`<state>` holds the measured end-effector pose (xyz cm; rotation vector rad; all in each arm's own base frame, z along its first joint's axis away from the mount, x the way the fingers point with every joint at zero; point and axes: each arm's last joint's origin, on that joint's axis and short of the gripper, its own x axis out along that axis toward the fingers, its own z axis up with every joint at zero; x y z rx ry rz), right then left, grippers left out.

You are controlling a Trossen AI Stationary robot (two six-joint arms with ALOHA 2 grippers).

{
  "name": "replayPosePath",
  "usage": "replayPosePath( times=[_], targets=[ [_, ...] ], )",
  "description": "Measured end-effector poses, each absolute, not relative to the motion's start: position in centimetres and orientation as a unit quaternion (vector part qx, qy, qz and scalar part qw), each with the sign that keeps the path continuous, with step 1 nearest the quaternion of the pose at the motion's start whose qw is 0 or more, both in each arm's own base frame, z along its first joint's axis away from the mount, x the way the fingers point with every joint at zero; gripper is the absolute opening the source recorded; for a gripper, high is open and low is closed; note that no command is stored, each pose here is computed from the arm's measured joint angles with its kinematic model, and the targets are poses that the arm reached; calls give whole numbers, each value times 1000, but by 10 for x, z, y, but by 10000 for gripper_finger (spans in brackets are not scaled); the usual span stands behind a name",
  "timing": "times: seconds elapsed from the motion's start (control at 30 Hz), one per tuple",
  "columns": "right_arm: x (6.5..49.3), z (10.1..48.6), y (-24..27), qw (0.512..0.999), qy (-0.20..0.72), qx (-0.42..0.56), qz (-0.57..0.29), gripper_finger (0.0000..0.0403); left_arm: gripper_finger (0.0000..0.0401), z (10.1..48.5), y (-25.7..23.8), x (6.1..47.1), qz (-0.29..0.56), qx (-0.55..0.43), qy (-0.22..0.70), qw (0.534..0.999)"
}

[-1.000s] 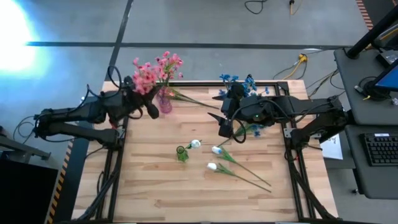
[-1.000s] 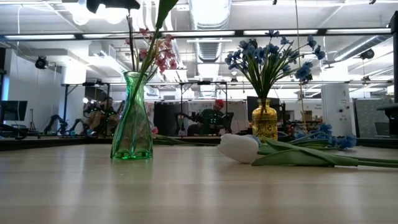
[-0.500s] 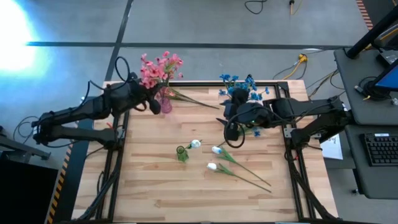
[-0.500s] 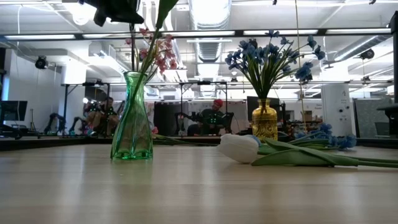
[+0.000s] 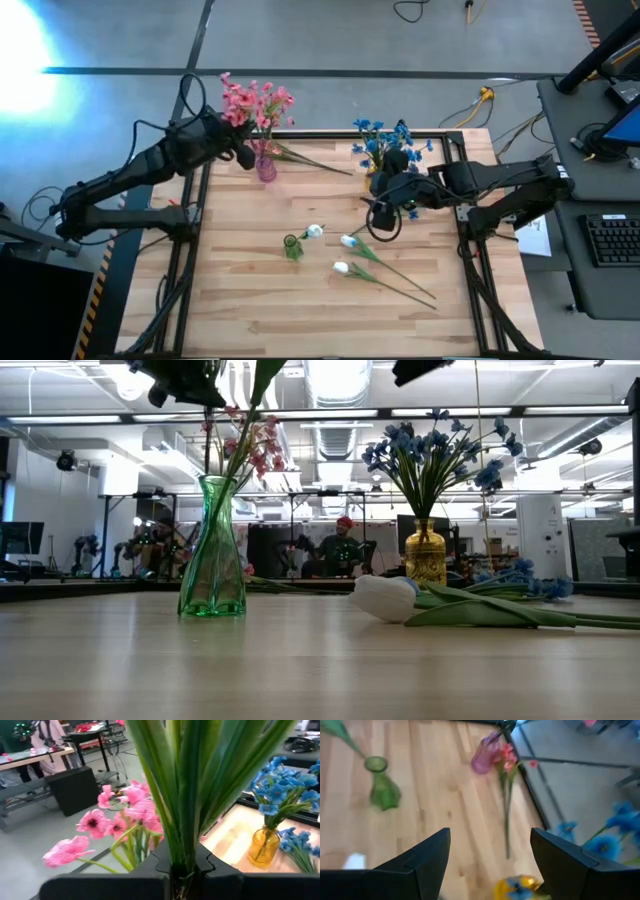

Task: Sort flowers into vase by color
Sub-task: Put the bottom pink flowers into the pink vase

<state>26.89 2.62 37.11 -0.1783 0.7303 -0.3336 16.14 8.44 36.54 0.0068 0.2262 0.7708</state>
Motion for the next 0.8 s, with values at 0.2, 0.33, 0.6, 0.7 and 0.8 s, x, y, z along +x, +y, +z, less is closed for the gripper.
replayPosePath(
  times=[0.2,0.33,0.6,0.7,0.8],
  targets=[
    [256,356,32,924,361,-45,-120,259,0,366,86,166,367,23,109,924],
    [252,349,36,930,351,-35,-104,259,0,370,87,168,332,25,86,939],
    [254,351,37,936,335,-52,-97,268,0,365,95,166,350,24,109,930],
    [254,352,37,938,329,-60,-93,265,0,363,98,167,354,28,117,927],
    [254,352,37,938,328,-64,-92,261,0,360,102,171,357,21,123,926]
  ],
)
